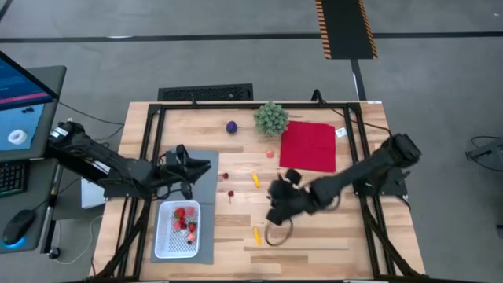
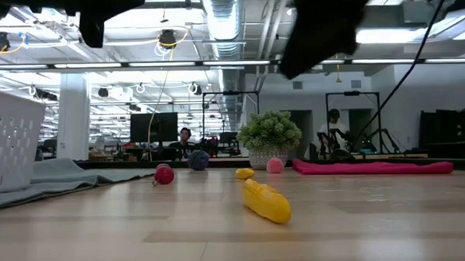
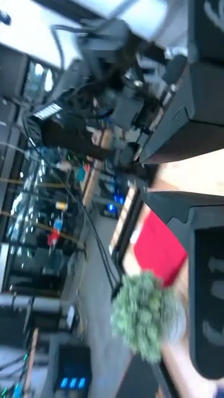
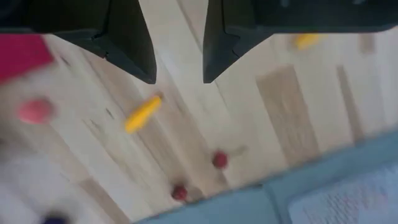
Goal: Pick and placing Produce into tupperware
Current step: Put the yellow corn into the white basket
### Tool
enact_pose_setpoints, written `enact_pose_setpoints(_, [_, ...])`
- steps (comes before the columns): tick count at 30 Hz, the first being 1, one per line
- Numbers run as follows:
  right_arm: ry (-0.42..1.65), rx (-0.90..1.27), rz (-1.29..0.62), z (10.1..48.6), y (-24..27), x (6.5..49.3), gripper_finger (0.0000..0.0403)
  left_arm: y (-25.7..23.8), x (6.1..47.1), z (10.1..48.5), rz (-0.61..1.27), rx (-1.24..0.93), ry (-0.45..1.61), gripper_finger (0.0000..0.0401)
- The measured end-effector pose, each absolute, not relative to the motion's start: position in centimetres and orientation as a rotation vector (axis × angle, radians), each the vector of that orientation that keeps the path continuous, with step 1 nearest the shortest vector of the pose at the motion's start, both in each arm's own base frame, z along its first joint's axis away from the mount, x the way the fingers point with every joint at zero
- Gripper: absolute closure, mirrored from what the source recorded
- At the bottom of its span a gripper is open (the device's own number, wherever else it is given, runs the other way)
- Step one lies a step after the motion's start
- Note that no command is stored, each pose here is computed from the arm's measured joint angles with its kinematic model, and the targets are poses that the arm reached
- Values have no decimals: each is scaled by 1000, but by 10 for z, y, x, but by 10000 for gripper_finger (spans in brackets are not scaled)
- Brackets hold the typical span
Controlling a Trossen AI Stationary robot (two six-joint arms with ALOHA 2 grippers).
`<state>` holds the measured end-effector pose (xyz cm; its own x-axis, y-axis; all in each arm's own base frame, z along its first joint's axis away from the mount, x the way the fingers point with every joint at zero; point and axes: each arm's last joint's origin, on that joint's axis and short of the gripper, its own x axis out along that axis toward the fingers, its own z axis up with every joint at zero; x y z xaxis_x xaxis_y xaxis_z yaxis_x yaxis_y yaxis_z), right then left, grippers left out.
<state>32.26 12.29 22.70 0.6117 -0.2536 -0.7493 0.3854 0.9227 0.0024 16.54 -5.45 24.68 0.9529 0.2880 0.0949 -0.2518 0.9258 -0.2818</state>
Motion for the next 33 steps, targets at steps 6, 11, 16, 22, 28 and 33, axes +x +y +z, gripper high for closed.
enact_pose_setpoints(6, [859, 312, -383, 230, 64, 345, 263, -54, 166, 233, 310, -222, -14, 328])
enact_pose_setpoints(11, [899, 427, -413, 224, 26, 352, 267, -54, 166, 234, 319, -176, -16, 328])
enact_pose_setpoints(16, [901, 537, -350, 219, 13, 359, 248, -55, 166, 240, 288, -135, -61, 328])
enact_pose_setpoints(22, [923, 594, -385, 208, 9, 363, 208, -55, 166, 241, 282, -121, -63, 328])
enact_pose_setpoints(28, [983, 611, -413, 179, 1, 373, 166, -55, 166, 241, 283, -97, -56, 328])
enact_pose_setpoints(33, [967, 613, -397, 170, 2, 392, 173, -55, 166, 240, 268, -95, -50, 328])
